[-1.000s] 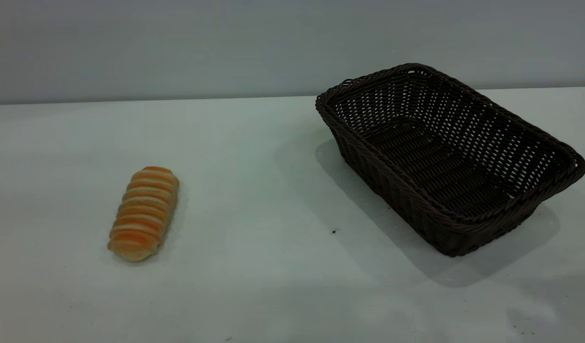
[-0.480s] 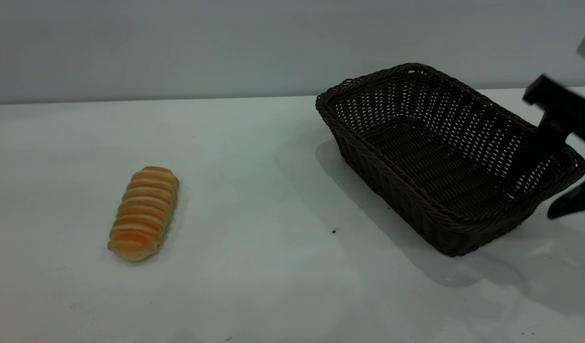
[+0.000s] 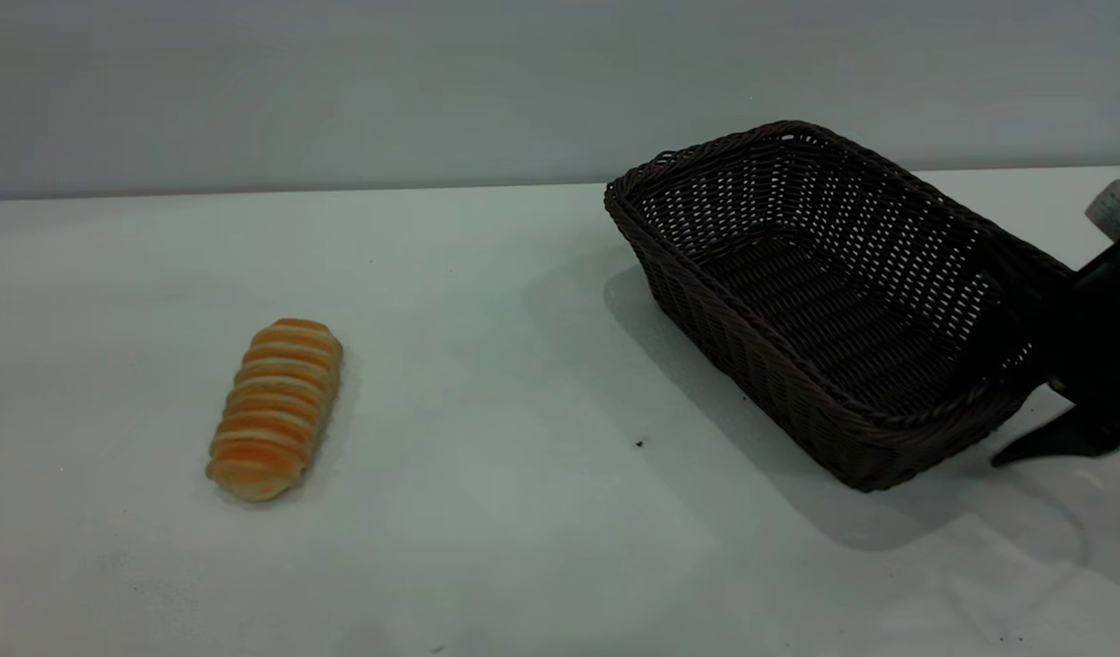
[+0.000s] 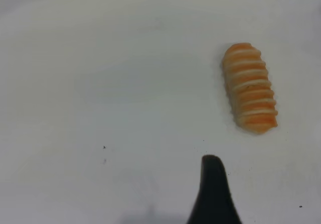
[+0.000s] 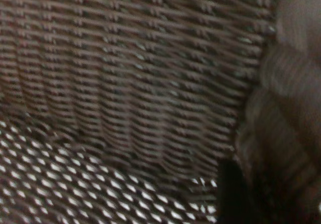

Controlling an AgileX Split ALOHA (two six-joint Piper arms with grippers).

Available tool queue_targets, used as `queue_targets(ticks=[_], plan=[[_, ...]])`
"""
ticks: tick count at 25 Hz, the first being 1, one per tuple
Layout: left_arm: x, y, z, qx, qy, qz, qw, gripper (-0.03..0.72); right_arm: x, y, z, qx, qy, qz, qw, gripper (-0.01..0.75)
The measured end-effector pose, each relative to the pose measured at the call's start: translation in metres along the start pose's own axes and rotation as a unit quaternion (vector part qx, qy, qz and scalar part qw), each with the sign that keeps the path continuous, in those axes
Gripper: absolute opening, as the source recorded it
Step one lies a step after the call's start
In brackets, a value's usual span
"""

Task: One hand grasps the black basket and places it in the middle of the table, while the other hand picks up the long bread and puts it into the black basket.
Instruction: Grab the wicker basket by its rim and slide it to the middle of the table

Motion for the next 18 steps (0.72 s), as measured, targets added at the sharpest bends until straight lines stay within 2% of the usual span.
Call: queue_targets(ticks=[3,5,10,13,15,18], plan=[[0.000,0.000,0.000,0.000,0.000,0.000,1.000,0.579,0.000,0.004,-0.002,-0.003,-0.004,-0.006,1.000,0.159],[0.000,0.000,0.000,0.000,0.001,0.000,1.000,0.579,0.000,0.006,-0.004,-0.011,-0.006,-0.010,1.000,0.092],[0.000,0.000,0.000,0.000,0.001,0.000,1.000,0.579,0.002,0.012,-0.004,0.025,0.006,-0.017,1.000,0.092],[0.000,0.000,0.000,0.000,0.001,0.000,1.000,0.579,0.008,0.035,-0.009,0.113,0.030,-0.034,0.992,0.092],[0.000,0.000,0.000,0.000,0.001,0.000,1.000,0.579,0.013,0.057,-0.009,0.188,0.062,-0.046,0.979,0.092],[0.000,0.000,0.000,0.000,0.001,0.000,1.000,0.579,0.011,0.087,-0.005,0.293,0.121,-0.039,0.948,0.092]])
Point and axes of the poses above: a point on each arm's last joint axis where the gripper is mounted, x pointing back along that axis away from the gripper, y along the wrist's bending axis when the last joint is at zero, z = x × y, the point moved 1 cm from there along -x, pointing out along that axis toward the gripper, and after that the axes turned 4 degrees about -x, right-handed, at the moved point
